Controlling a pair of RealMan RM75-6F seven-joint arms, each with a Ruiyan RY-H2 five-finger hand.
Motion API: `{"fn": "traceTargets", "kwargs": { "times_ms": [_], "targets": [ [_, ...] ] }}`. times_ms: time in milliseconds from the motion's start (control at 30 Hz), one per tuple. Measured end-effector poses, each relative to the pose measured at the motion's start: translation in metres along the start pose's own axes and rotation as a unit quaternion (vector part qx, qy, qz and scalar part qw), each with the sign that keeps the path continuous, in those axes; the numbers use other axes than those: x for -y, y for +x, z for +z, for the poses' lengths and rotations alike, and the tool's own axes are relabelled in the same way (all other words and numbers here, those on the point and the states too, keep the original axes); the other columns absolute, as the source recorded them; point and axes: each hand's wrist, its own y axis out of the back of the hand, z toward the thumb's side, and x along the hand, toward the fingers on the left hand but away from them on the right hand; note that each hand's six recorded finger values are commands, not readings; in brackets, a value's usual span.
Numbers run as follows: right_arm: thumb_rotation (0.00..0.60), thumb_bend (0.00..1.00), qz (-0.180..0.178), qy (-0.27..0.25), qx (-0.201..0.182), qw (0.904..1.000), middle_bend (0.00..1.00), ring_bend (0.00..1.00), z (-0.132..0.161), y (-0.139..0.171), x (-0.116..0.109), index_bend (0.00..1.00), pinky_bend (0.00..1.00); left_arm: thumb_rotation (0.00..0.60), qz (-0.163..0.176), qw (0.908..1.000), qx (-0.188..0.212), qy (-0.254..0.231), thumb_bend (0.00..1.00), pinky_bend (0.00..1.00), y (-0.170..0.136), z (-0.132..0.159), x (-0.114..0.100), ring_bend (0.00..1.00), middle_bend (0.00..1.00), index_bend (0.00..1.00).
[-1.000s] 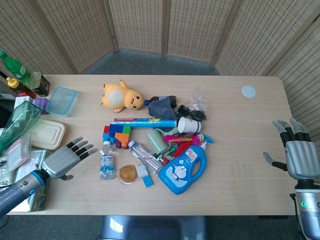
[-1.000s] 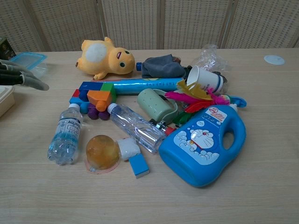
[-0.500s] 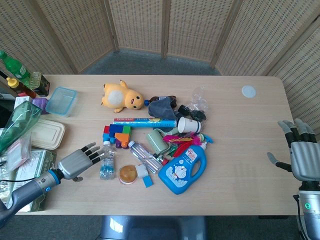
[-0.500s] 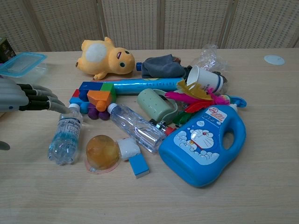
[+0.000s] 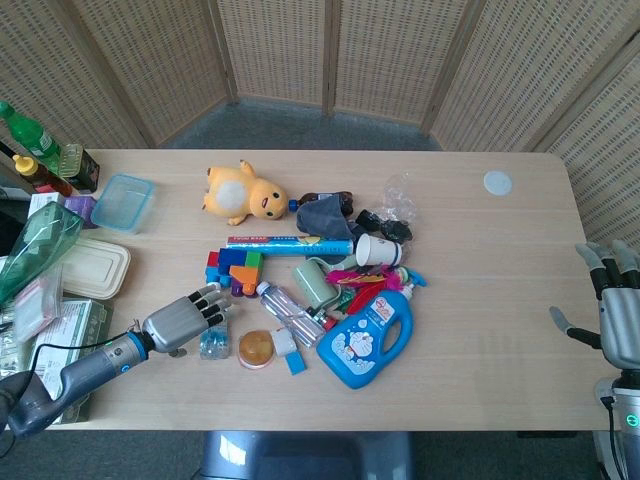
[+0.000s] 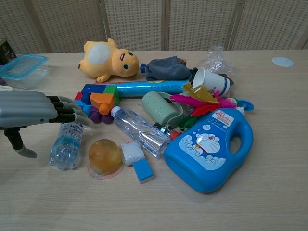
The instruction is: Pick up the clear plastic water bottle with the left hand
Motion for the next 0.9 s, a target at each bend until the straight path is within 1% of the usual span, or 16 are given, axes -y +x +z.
{"fn": "traceTargets", "kwargs": {
  "times_ms": [200, 267, 333, 367, 433, 500, 533, 600, 633, 667, 800, 867, 900],
  "targets": [
    [0.513, 0.23, -0.004, 0.000, 0.002, 1.0000, 0.18, 0.00, -0.002, 0.001, -0.003, 0.13, 0.13, 0.600, 0.000, 0.9999, 0.007, 0.013, 0.15, 0.00, 0.013, 0.002, 0.006, 0.00, 0.00, 0.00],
    [0.515, 0.23, -0.005, 0.000, 0.002, 1.0000, 0.18, 0.00, -0.002, 0.001, -0.004, 0.13, 0.13, 0.600, 0.003, 0.9997, 0.009, 0.022, 0.16, 0.00, 0.016, 0.003, 0.007, 0.00, 0.05, 0.05],
    [0.515, 0.23, -0.006, 0.000, 0.002, 1.0000, 0.18, 0.00, -0.003, 0.002, -0.004, 0.13, 0.13, 0.600, 0.013, 0.9993, 0.012, 0.032, 0.20, 0.00, 0.020, 0.004, 0.006, 0.02, 0.17, 0.16],
    [0.515, 0.23, -0.006, -0.001, 0.002, 1.0000, 0.18, 0.00, -0.003, 0.002, -0.005, 0.13, 0.13, 0.600, 0.018, 0.9991, 0.013, 0.036, 0.21, 0.00, 0.021, 0.004, 0.006, 0.03, 0.20, 0.20],
    [0.516, 0.23, -0.005, -0.005, 0.002, 1.0000, 0.18, 0.00, -0.003, 0.002, -0.005, 0.13, 0.13, 0.600, 0.031, 0.9984, 0.017, 0.045, 0.25, 0.00, 0.024, 0.006, 0.005, 0.10, 0.28, 0.32],
    [0.515, 0.23, -0.006, -0.006, 0.000, 1.0000, 0.18, 0.00, -0.002, 0.002, -0.005, 0.13, 0.13, 0.600, 0.038, 0.9977, 0.021, 0.052, 0.28, 0.00, 0.026, 0.008, 0.007, 0.17, 0.34, 0.39],
    [0.514, 0.23, -0.006, -0.007, -0.001, 1.0000, 0.18, 0.00, -0.001, 0.002, -0.005, 0.13, 0.13, 0.600, 0.040, 0.9974, 0.022, 0.055, 0.29, 0.01, 0.028, 0.008, 0.008, 0.21, 0.38, 0.42],
    [0.517, 0.23, -0.006, -0.008, -0.002, 0.9999, 0.18, 0.00, -0.001, 0.002, -0.006, 0.13, 0.13, 0.600, 0.045, 0.9966, 0.028, 0.062, 0.32, 0.09, 0.030, 0.011, 0.010, 0.30, 0.47, 0.51],
    [0.515, 0.23, -0.007, -0.008, -0.002, 0.9999, 0.18, 0.00, -0.001, 0.002, -0.006, 0.13, 0.13, 0.600, 0.048, 0.9962, 0.032, 0.066, 0.32, 0.13, 0.031, 0.013, 0.011, 0.33, 0.50, 0.54],
    [0.516, 0.23, -0.008, -0.008, -0.002, 0.9999, 0.18, 0.00, -0.001, 0.003, -0.007, 0.13, 0.13, 0.600, 0.049, 0.9958, 0.035, 0.069, 0.33, 0.16, 0.032, 0.015, 0.012, 0.34, 0.51, 0.55],
    [0.519, 0.23, -0.009, -0.009, -0.001, 0.9999, 0.18, 0.00, -0.001, 0.003, -0.008, 0.13, 0.13, 0.600, 0.044, 0.9952, 0.043, 0.076, 0.33, 0.23, 0.033, 0.018, 0.018, 0.34, 0.50, 0.57],
    [0.518, 0.23, -0.009, -0.009, -0.001, 0.9999, 0.18, 0.00, -0.001, 0.004, -0.008, 0.13, 0.13, 0.600, 0.041, 0.9953, 0.043, 0.076, 0.33, 0.29, 0.034, 0.019, 0.021, 0.37, 0.54, 0.61],
    [0.516, 0.23, -0.009, -0.009, 0.000, 0.9999, 0.18, 0.00, -0.002, 0.004, -0.008, 0.13, 0.13, 0.600, 0.042, 0.9953, 0.043, 0.076, 0.34, 0.33, 0.034, 0.019, 0.021, 0.41, 0.58, 0.64]
  ]
}}
